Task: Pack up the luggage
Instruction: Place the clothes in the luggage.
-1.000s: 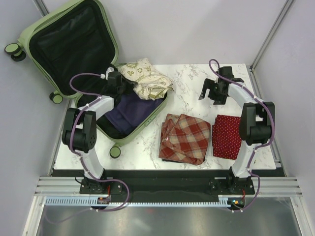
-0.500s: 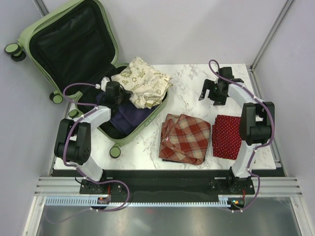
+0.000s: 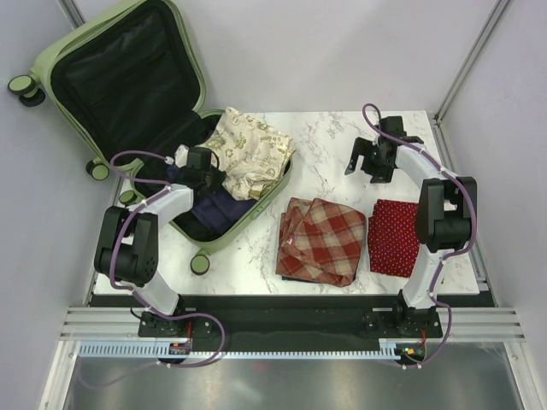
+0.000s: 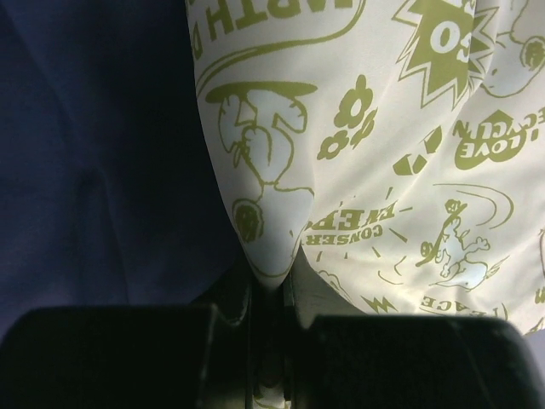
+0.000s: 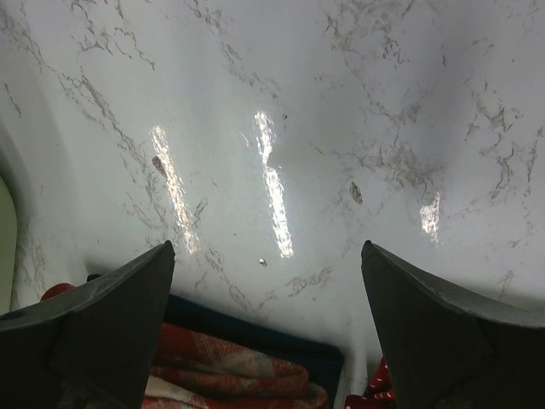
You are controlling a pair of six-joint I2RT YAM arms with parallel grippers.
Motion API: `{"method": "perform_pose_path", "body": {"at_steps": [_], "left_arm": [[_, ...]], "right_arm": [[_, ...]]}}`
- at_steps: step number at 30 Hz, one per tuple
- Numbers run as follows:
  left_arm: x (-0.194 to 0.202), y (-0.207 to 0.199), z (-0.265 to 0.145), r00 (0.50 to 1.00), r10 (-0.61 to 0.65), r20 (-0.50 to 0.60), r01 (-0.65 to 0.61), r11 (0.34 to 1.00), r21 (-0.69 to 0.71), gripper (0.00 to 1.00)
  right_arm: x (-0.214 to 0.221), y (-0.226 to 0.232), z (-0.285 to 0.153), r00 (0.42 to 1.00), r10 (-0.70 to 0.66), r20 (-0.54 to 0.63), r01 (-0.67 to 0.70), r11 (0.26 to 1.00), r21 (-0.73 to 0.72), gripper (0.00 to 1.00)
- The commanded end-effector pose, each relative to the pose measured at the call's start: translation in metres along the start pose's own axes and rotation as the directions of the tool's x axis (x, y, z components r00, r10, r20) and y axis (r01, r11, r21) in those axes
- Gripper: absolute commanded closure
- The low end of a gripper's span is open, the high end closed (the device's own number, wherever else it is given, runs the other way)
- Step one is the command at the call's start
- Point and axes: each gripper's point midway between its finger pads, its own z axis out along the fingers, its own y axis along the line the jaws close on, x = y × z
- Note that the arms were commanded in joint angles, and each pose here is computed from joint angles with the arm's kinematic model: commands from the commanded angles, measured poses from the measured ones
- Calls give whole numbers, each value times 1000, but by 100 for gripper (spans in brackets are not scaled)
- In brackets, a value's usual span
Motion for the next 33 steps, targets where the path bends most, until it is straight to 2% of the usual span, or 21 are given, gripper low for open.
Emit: {"method": "perform_pose_path", "body": {"at_steps": [1,12,20,28,33], "left_arm": [[1,27,-12,1000,-9,16,10,994,-111,98],[-8,47,-24,998,51,48,-42,983,-178,98],[1,47,-20,996,86,0,-85,983,-160,98],[-12,62,-23,991,136,17,-130,972,-195,98],[-5,65,-21,990,139,-9,-138,971,-195,98]], "right_arm": [[-10,9,-14,998,-22,50,22,1000,-18,2],[-7,12,-14,998,-31,48,32,999,-11,2],[-6,17,-11,998,-41,43,42,999,-14,2],[-2,20,-12,998,-52,38,53,999,-12,2],[-3,22,-12,998,-56,37,57,998,-13,2]]}}
